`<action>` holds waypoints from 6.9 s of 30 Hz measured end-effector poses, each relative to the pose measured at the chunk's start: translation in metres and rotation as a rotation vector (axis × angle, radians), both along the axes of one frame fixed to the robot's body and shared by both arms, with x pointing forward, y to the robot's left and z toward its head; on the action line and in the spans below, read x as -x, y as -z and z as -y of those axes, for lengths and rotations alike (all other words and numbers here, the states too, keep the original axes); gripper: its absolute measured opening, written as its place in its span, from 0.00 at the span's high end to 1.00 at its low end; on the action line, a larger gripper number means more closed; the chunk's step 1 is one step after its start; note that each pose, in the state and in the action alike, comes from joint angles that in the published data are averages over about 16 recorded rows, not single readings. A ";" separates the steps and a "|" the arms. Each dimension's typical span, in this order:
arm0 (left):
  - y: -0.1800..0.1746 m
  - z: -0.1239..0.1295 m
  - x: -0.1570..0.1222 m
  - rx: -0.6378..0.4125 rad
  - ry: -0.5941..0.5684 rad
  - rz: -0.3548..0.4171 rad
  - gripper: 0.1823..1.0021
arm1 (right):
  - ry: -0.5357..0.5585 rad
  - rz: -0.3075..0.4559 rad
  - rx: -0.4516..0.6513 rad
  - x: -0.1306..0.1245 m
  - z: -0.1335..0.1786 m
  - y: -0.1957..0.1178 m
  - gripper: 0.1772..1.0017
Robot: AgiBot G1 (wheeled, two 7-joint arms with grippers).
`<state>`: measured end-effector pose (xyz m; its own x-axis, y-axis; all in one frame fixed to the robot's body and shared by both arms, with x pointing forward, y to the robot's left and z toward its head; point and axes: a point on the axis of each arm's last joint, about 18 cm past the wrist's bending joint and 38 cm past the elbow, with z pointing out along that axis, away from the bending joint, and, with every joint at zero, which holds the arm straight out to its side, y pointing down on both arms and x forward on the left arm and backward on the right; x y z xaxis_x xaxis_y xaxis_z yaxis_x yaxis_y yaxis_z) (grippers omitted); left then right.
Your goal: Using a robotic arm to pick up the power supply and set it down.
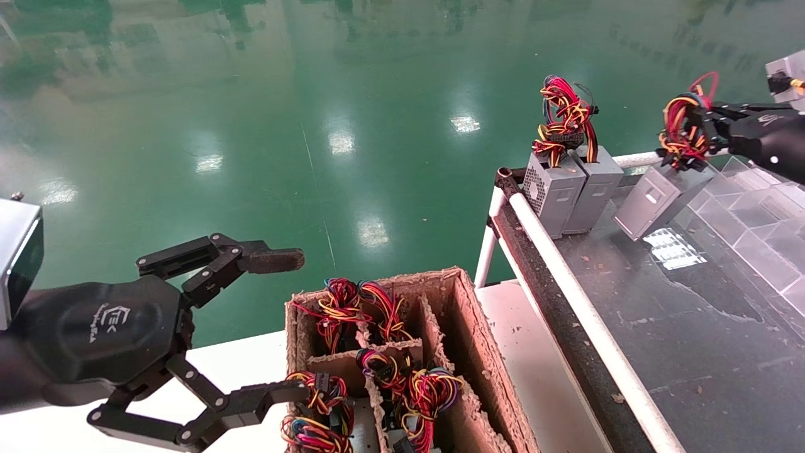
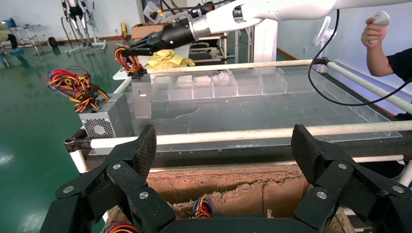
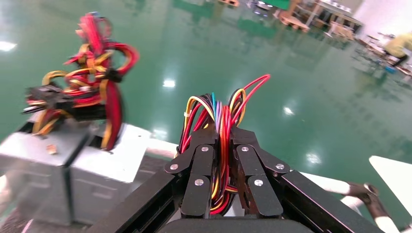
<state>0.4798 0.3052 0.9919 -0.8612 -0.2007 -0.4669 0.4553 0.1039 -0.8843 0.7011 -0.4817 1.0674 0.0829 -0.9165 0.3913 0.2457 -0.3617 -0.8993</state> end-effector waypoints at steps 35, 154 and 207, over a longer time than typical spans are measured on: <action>0.000 0.000 0.000 0.000 0.000 0.000 0.00 | -0.026 -0.014 0.049 -0.036 -0.066 -0.008 0.94; 0.000 0.000 0.000 0.000 0.000 0.000 0.00 | -0.087 0.024 -0.192 -0.046 -0.086 -0.003 0.94; 0.000 0.000 0.000 0.000 0.000 0.000 0.00 | -0.083 0.056 -0.360 -0.011 -0.020 -0.019 0.39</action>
